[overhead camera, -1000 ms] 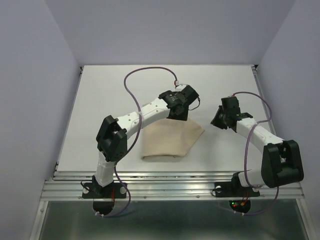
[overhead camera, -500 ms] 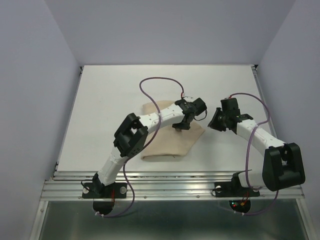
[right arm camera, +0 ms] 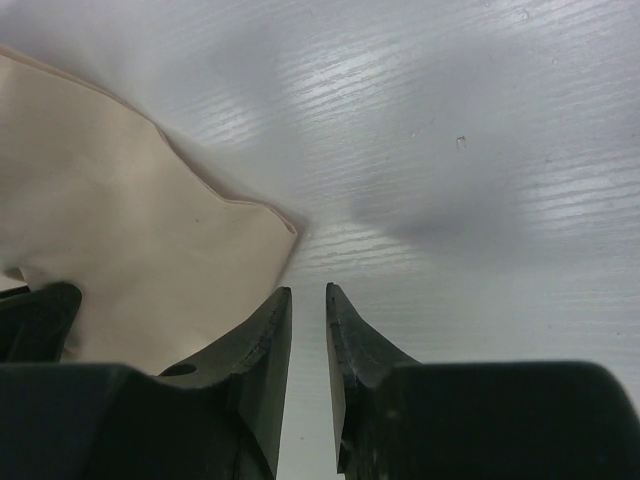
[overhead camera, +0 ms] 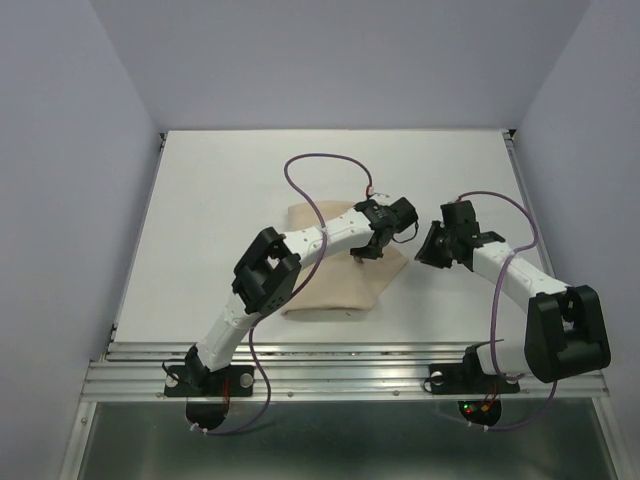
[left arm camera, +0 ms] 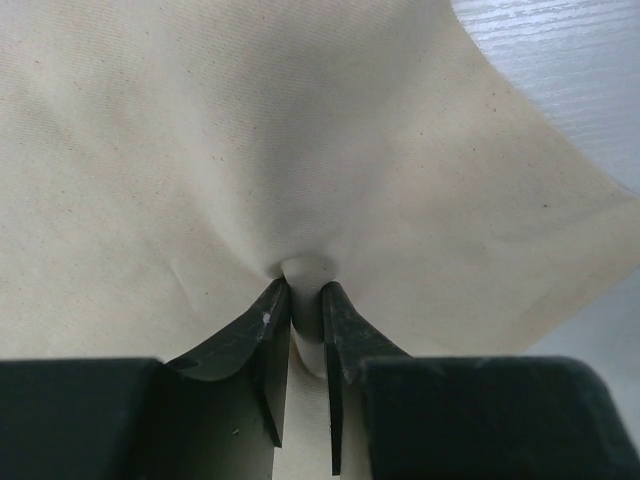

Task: Prepare the surgical pack
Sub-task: Pack the surgical kit at the center of the board.

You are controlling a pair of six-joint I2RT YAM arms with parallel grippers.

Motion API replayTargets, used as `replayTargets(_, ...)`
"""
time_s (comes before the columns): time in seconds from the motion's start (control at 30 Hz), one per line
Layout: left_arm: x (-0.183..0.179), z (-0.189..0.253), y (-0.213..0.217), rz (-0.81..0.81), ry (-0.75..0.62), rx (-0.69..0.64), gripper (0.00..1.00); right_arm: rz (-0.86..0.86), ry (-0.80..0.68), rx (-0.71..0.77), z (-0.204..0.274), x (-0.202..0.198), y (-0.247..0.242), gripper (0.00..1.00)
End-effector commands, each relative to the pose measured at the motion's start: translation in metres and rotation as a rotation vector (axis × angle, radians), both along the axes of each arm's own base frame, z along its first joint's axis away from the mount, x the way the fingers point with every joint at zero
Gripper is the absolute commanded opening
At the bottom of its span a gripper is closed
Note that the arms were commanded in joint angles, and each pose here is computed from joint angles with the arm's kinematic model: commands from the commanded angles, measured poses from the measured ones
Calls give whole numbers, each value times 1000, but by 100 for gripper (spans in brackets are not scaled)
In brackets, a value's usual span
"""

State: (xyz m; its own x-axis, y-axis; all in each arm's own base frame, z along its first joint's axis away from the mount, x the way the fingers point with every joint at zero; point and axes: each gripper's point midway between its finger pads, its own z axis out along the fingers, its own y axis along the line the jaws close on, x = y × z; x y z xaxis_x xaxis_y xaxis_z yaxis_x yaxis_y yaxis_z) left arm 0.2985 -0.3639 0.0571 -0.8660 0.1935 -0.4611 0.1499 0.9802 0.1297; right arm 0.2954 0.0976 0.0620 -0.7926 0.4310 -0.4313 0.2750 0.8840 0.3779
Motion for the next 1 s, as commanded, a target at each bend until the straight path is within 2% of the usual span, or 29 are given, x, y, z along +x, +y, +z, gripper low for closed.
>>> replayTargets(0.0, -5, -41, -2, -30, 52, 27, 14, 32, -55, 53, 12, 4, 11, 26)
replayTargets(0.07, -7, -46, -3, -36, 68, 27, 18, 30, -60, 64, 14, 4, 12, 26)
replayTargets(0.1, -8, -49, -2, -36, 73, 29, 25, 30, -61, 66, 15, 4, 12, 26)
replayTargets(0.2, -10, -49, 0, -40, 71, 25, 32, 27, -62, 70, 15, 3, 12, 26)
replayTargets(0.47, -14, -61, 5, -45, 91, 40, 35, 27, -68, 86, 16, 3, 15, 26)
replayTargets(0.57, -13, -56, 5, -37, 80, 35, 4, 31, -67, 88, 16, 3, 15, 26)
replayTargets(0.6, -12, -52, 5, -36, 73, 30, 0, 35, -67, 95, 16, 3, 17, 26)
replayTargets(0.8, -2, -10, -2, -51, -7, -48, 0, 97, -76, 146, 15, 2, 50, 26)
replayTargets(0.97, 1, 29, -7, -63, -45, -169, 0, 129, -85, 192, 17, 4, 85, 25)
